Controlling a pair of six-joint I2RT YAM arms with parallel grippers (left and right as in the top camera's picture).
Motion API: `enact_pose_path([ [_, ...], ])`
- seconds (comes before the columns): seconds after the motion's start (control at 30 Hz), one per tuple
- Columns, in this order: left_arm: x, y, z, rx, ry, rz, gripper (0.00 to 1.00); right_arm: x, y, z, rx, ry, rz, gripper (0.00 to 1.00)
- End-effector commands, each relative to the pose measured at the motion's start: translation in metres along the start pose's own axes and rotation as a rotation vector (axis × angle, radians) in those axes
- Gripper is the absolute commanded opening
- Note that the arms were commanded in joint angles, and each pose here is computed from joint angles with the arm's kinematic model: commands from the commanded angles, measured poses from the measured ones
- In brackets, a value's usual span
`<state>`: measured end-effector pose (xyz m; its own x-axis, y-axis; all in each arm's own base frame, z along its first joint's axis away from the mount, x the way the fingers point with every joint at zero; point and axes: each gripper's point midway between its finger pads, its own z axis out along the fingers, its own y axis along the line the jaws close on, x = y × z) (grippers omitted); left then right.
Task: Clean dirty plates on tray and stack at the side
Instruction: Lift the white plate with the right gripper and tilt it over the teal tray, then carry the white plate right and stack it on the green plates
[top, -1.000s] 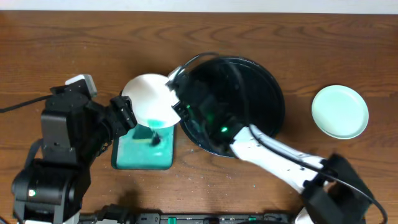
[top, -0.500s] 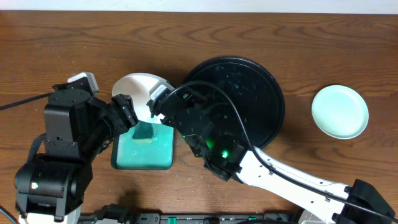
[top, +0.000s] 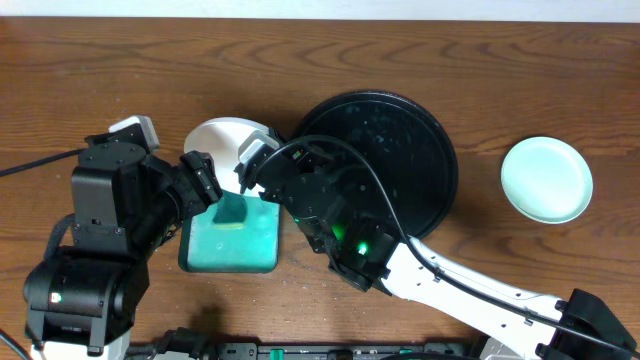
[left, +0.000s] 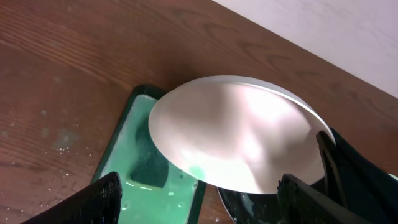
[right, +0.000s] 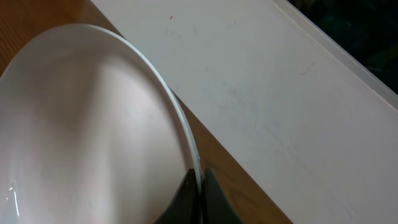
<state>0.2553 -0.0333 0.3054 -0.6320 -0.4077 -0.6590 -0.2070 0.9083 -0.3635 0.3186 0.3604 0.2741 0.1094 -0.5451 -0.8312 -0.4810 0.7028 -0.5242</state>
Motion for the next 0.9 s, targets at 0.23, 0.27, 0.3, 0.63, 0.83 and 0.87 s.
enact_pose_path([
  [0.23,-0.004,-0.001,-0.003,0.002,-0.011,0.004,0.8,-0.007,-0.021,-0.002,0.046,-0.01,0.061,0.01],
  [0.27,-0.004,-0.001,-0.003,0.002,-0.011,0.004,0.8,-0.005,-0.022,-0.002,0.047,-0.004,0.079,0.01],
  [0.3,-0.004,-0.001,-0.003,0.002,-0.011,0.004,0.81,0.006,-0.023,0.003,0.043,0.025,0.156,0.01],
  [0.63,-0.004,-0.001,-0.003,0.002,-0.011,0.004,0.8,0.063,-0.035,0.01,-0.152,0.208,0.641,0.01],
  [0.83,-0.004,-0.001,-0.003,0.002,-0.011,0.004,0.8,0.143,-0.166,-0.033,0.148,0.375,0.967,0.01],
  [0.87,-0.004,-0.001,-0.003,0.002,-0.011,0.004,0.8,0.17,-0.195,-0.049,0.224,0.421,1.053,0.01],
])
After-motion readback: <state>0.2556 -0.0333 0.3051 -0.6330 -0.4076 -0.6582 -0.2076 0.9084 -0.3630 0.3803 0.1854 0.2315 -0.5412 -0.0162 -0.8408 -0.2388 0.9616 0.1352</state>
